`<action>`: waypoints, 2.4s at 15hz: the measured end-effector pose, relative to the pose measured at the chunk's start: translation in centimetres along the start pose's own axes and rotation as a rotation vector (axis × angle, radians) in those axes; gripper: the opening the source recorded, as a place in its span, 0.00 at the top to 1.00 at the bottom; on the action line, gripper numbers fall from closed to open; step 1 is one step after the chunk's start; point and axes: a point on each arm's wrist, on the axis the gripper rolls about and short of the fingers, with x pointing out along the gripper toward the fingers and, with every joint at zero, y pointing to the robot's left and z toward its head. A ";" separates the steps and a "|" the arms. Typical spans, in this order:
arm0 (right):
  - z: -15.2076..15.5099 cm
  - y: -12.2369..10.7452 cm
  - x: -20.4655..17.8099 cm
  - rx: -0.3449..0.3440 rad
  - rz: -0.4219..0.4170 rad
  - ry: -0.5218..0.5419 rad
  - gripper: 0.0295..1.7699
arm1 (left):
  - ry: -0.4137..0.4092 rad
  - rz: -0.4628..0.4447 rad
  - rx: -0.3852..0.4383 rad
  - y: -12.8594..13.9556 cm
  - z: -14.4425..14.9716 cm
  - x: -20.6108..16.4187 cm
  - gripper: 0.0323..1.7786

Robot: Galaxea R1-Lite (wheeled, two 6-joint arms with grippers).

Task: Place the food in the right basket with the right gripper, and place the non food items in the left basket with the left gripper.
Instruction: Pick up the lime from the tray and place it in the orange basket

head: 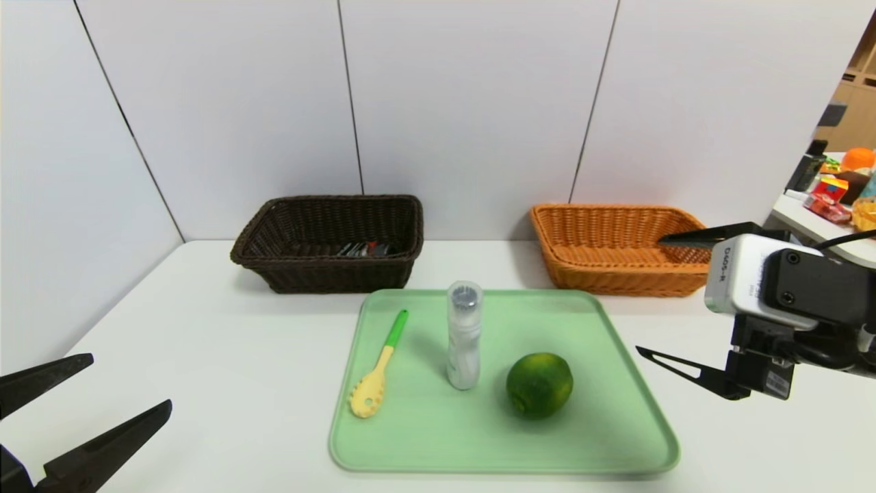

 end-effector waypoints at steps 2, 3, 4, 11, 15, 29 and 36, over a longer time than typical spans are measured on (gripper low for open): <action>0.3 0.0 -0.2 -0.072 0.011 -0.031 0.04 | 0.002 -0.001 -0.001 0.0 -0.1 0.0 0.05; 0.5 0.0 -0.2 -0.109 0.014 -0.047 0.04 | 0.004 -0.001 -0.001 0.0 -0.2 0.0 0.05; 0.7 -0.2 -0.2 -0.141 0.011 -0.060 0.04 | 0.006 -0.002 -0.001 0.0 -0.3 0.0 0.05; 2.0 0.8 0.2 -0.210 0.205 -0.074 0.04 | 0.007 -0.001 -0.001 -0.1 -0.6 -0.2 0.05; 2.6 0.3 -0.8 -0.199 0.374 -0.014 0.04 | 0.012 -0.004 -0.001 -0.1 -0.8 -0.2 0.05; 4.7 -1.8 5.1 -0.192 0.730 0.153 0.04 | 0.035 -0.006 -0.010 0.0 -1.0 0.2 0.05; 4.7 -1.6 9.8 -0.206 0.786 0.182 0.04 | 0.050 -0.005 -0.017 0.0 -1.3 0.4 0.05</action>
